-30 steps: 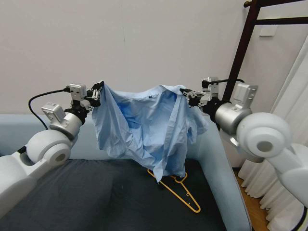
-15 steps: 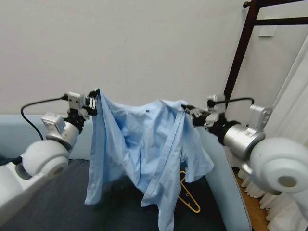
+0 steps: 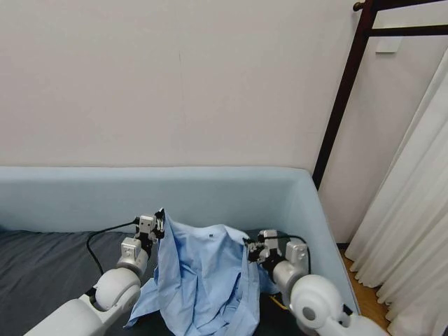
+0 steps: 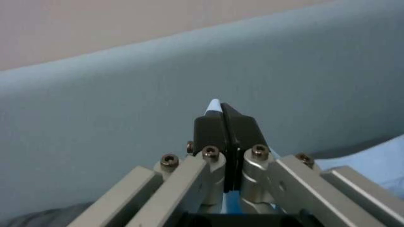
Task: Pick up the clothes from the sofa and hang them on the clothes hanger.
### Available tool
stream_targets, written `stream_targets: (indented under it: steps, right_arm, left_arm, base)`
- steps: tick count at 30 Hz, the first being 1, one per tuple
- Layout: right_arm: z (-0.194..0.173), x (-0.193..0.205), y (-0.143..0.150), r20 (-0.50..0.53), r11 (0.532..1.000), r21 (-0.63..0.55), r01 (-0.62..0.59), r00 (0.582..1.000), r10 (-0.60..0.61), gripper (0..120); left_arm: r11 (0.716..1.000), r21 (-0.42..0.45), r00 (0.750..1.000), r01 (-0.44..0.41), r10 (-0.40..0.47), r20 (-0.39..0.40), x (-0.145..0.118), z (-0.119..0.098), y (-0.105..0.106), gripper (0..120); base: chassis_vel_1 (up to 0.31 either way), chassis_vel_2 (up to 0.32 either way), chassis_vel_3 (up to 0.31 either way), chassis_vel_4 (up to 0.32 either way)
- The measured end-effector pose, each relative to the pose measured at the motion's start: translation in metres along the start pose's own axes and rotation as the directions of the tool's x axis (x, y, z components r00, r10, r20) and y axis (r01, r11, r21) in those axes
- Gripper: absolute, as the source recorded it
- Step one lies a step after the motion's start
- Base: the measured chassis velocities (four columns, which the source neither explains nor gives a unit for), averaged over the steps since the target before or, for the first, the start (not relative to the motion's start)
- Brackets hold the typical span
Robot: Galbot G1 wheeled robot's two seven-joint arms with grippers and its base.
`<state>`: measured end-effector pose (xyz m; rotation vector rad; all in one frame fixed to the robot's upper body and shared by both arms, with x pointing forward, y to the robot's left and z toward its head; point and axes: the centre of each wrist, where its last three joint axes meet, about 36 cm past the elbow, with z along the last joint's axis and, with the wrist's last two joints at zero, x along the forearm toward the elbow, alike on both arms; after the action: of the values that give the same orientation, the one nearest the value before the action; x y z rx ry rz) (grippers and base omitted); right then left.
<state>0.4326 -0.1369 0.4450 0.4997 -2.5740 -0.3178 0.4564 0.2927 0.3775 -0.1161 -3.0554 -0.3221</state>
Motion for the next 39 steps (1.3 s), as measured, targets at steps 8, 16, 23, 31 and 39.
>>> stream_targets:
  steps: [8,16,23,31,39]
  right_arm:
    - [0.003,-0.03,0.001,-0.022,1.0,0.007,-0.015,1.0,0.015,0]
    - [0.002,-0.025,-0.015,0.017,0.989,0.148,-0.01,1.0,0.008,24]
    - [-0.008,0.008,-0.031,-0.031,0.971,0.236,0.038,0.999,-0.032,49]
    - [-0.003,0.03,-0.08,-0.146,0.964,0.264,-0.03,0.987,0.07,75]
    - [0.039,0.018,-0.16,-0.269,0.94,0.332,-0.078,0.947,0.174,100]
  left_arm:
    - [1.0,-0.021,1.0,0.014,-0.014,0.007,0.002,0.02,0.002,0]
    - [1.0,-0.001,1.0,0.006,-0.006,0.02,-0.009,0.016,-0.009,0]
    - [1.0,-0.003,1.0,0.001,-0.001,0.014,-0.008,0.02,-0.012,0]
    - [1.0,-0.005,1.0,-0.013,0.013,0.013,-0.006,0.021,-0.017,0]
    - [0.999,-0.006,0.999,-0.036,0.036,0.016,-0.004,0.02,-0.023,0]
  base:
    - [0.0,0.0,0.0,0.0]
    - [0.0,0.0,0.0,0.0]
    - [0.0,0.0,0.0,0.0]
    - [0.0,0.0,0.0,0.0]
    - [0.0,0.0,0.0,0.0]
